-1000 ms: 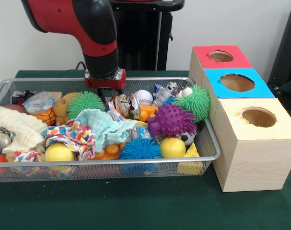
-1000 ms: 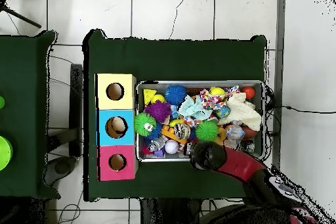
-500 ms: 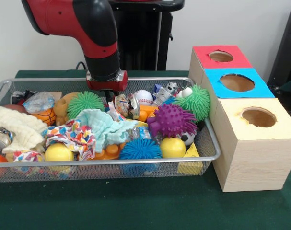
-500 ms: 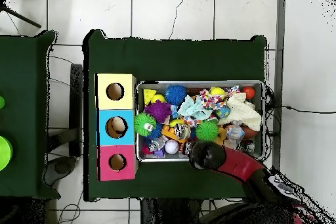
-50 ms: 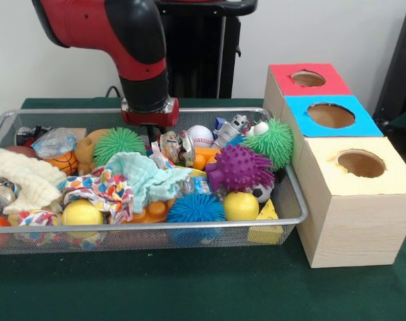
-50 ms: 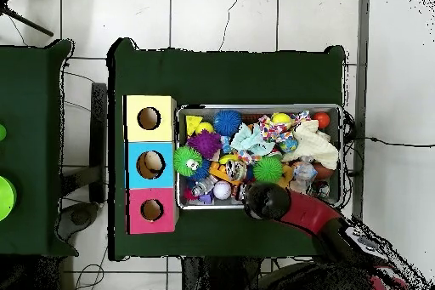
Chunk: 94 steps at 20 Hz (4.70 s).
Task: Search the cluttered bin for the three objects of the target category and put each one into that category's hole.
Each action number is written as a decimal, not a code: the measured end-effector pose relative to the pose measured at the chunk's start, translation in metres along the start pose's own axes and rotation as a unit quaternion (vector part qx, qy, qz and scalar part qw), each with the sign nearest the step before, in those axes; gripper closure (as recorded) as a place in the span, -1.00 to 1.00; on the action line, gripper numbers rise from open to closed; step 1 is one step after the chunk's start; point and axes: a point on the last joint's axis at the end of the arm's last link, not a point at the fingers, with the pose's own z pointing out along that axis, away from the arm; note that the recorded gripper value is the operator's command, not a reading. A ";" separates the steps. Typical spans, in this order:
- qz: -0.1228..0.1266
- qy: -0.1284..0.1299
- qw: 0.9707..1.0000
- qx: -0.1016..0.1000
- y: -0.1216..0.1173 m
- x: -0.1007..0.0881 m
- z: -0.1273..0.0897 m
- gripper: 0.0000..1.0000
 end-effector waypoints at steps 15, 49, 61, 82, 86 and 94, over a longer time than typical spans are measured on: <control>-0.058 0.021 0.997 0.041 0.044 -0.010 -0.064 1.00; -0.095 -0.029 0.992 0.074 0.088 -0.046 -0.154 1.00; -0.114 -0.025 0.990 0.077 0.129 -0.046 -0.186 1.00; -0.113 -0.022 0.991 0.064 0.206 -0.004 -0.227 1.00; -0.097 -0.008 0.994 0.057 0.205 0.017 -0.221 1.00; -0.072 0.010 0.996 0.049 0.202 0.048 -0.205 1.00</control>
